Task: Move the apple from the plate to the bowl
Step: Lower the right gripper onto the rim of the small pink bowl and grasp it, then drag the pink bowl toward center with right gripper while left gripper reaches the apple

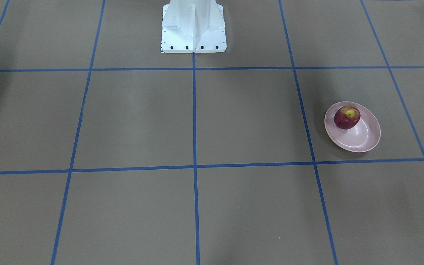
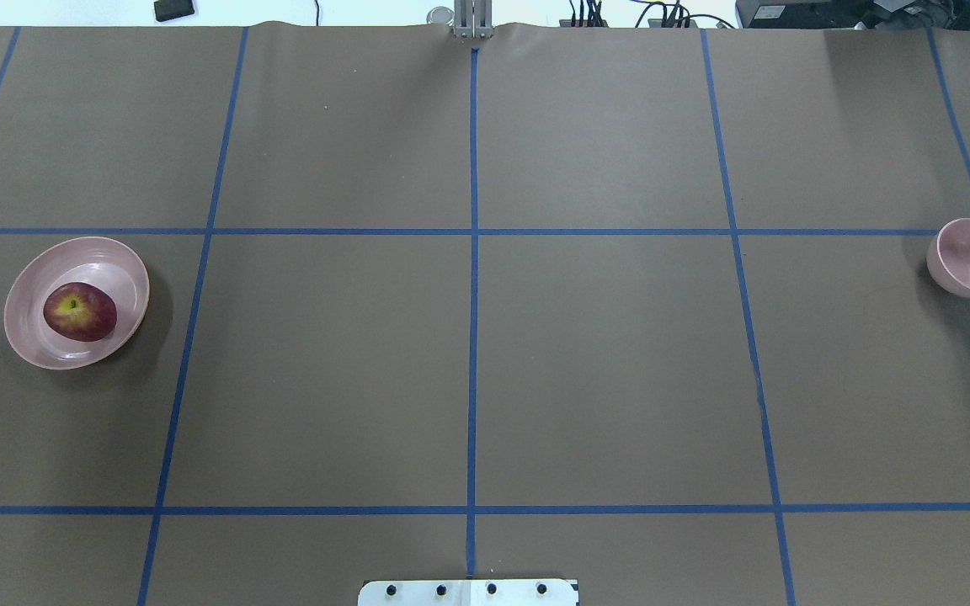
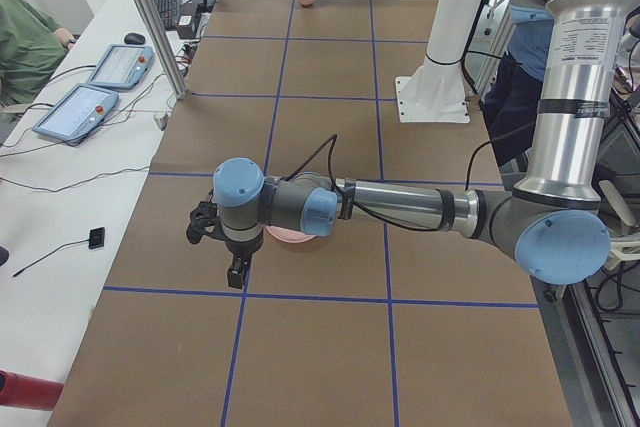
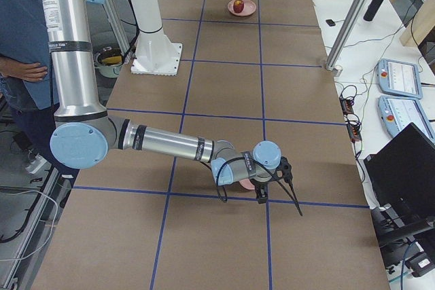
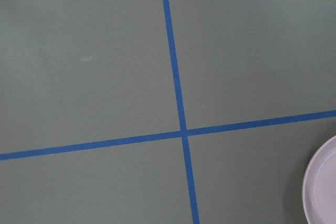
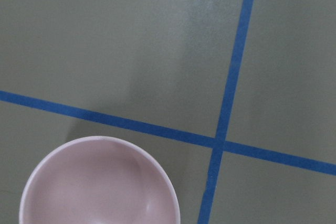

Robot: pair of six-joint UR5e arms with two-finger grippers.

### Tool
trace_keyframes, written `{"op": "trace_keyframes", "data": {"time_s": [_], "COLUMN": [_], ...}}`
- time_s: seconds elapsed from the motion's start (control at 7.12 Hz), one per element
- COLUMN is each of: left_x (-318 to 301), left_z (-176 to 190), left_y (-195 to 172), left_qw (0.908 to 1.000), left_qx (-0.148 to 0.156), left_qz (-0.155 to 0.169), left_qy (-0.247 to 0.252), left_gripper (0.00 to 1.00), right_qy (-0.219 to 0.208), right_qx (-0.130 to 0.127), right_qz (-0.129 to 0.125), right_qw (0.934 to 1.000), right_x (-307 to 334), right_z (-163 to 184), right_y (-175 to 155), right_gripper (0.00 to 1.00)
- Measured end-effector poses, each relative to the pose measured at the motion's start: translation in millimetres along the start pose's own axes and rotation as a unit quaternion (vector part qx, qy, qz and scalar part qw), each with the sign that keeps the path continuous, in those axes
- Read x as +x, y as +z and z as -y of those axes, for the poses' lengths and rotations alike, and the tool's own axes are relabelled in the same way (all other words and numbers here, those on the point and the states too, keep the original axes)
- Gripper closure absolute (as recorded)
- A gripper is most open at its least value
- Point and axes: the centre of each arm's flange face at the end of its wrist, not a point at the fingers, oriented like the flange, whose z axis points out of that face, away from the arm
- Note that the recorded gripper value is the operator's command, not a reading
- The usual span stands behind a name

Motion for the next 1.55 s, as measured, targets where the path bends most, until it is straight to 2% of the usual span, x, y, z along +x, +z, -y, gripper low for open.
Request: {"op": "trace_keyframes", "data": {"time_s": [0.14, 0.28, 0.42, 0.56, 1.12, 1.26, 1.55], "left_x": [0.0, 0.0, 0.0, 0.0, -0.5, 0.3, 1.8], "left_z": [0.0, 0.0, 0.0, 0.0, -0.8, 0.7, 3.5], "left_y": [0.0, 0.0, 0.0, 0.0, 0.5, -0.4, -1.5], "left_qw": [1.0, 1.0, 1.0, 1.0, 1.0, 1.0, 1.0], "left_qx": [0.0, 0.0, 0.0, 0.0, -0.001, 0.0, 0.001], "left_qz": [0.0, 0.0, 0.0, 0.0, 0.0, 0.0, 0.002], "left_qy": [0.0, 0.0, 0.0, 0.001, 0.001, 0.001, 0.003], "left_gripper": [0.02, 0.02, 0.02, 0.02, 0.02, 0.02, 0.02], "right_qy": [0.001, 0.003, 0.006, 0.011, 0.03, 0.036, 0.05], "right_qx": [-0.008, -0.015, -0.019, -0.021, -0.018, -0.016, -0.003], "right_qz": [0.001, 0.001, 0.001, 0.001, 0.004, 0.015, 0.077], "right_qw": [1.0, 0.9999, 0.9998, 0.9997, 0.9994, 0.9991, 0.9958], "right_x": [-1.8, -2.1, -1.6, -2.1, -9.4, -15.4, -46.1], "right_z": [-1.6, -2.9, -4.1, -4.4, 1.2, 6.1, 34.1], "right_y": [8.7, 15.2, 19.6, 21.7, 18.7, 15.3, -9.6], "right_gripper": [0.06, 0.2, 0.94, 1.0, 1.0, 1.0, 1.0]}}
